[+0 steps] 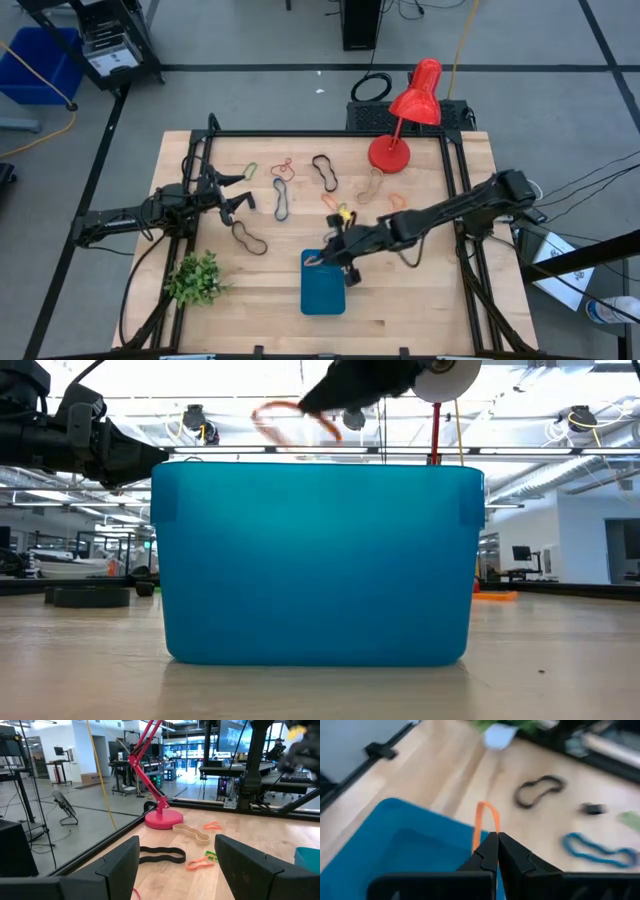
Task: Pick and place rubber bands into bin
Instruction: Put the bottom orange rubber band into the blue bin, then put the right orange rubber band into the blue bin
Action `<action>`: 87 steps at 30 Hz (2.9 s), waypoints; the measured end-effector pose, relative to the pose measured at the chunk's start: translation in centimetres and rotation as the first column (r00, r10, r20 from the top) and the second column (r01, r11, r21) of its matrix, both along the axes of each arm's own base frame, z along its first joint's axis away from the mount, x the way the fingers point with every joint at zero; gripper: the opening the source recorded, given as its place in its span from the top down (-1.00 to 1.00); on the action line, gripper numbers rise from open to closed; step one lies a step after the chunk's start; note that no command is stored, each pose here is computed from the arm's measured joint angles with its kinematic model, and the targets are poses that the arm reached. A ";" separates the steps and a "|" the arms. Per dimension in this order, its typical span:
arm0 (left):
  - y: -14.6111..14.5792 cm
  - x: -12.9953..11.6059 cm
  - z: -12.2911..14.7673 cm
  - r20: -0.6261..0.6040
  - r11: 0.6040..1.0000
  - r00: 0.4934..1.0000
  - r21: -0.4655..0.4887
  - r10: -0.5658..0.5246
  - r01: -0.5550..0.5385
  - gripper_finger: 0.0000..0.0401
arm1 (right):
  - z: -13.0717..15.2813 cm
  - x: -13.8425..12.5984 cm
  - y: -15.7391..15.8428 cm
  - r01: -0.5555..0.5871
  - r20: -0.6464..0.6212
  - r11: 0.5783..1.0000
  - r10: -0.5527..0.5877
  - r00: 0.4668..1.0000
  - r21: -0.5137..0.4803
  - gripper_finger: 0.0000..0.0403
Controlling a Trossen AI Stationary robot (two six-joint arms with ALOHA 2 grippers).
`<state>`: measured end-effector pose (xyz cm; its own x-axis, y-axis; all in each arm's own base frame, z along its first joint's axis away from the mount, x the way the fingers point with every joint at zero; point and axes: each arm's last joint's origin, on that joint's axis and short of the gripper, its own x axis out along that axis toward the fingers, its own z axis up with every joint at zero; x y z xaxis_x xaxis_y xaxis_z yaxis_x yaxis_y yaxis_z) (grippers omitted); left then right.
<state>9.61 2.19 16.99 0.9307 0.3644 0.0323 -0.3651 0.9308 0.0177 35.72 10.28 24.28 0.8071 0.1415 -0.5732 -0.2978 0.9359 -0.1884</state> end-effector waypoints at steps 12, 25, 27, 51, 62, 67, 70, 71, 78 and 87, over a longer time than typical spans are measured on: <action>0.0 0.0 0.0 0.000 1.000 1.000 -0.001 0.000 0.000 -0.33 | -6.1 1.5 1.1 0.025 -0.186 0.999 -0.021 0.982 0.021 1.00; 0.0 0.0 0.0 0.000 1.000 1.000 -0.003 0.000 0.000 -0.33 | -7.6 0.7 0.9 0.091 -0.330 0.996 -0.079 0.941 0.021 1.00; 0.0 0.0 0.0 0.000 1.000 1.000 -0.003 0.000 0.000 -0.33 | -7.6 0.7 0.9 0.091 -0.328 0.996 -0.078 0.941 0.022 1.00; 0.0 0.0 0.0 -0.003 1.000 1.000 0.003 0.000 0.000 -0.33 | -7.5 0.8 0.9 0.090 -0.322 0.996 -0.079 0.943 0.021 0.78; 0.0 0.0 0.0 -0.003 1.000 1.000 0.004 0.000 0.000 -0.33 | -6.2 0.4 0.7 0.143 -0.310 0.987 -0.115 0.944 0.069 0.35; 0.0 0.0 0.0 -0.004 1.000 1.000 0.004 0.000 0.000 -0.33 | -1.8 -1.4 0.1 0.151 -0.255 0.983 -0.120 0.960 0.106 0.27; 0.0 0.0 0.0 -0.004 1.000 1.000 0.004 0.000 0.000 -0.33 | 1.1 -3.1 -0.5 0.166 -0.227 0.977 -0.132 0.965 0.137 0.26; 0.0 0.0 0.0 -0.004 1.000 1.000 0.004 0.000 0.000 -0.33 | 2.0 -3.8 -0.8 0.173 -0.219 0.974 -0.138 0.966 0.148 0.26; 0.0 0.0 0.0 -0.004 1.000 1.000 0.004 0.000 0.000 -0.33 | 4.3 -8.5 -3.0 0.323 -0.190 0.942 -0.303 0.934 0.086 0.28; 0.0 0.0 0.0 -0.003 1.000 1.000 0.004 0.000 0.000 -0.33 | 2.2 -13.4 -8.7 0.742 -0.271 0.670 -0.714 0.646 0.003 0.30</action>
<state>9.61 2.18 16.98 0.9309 0.3641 0.0308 -0.3648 0.9308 0.0230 22.30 1.56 26.51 0.5238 -0.3649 -0.7697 0.4683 0.8781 -0.0976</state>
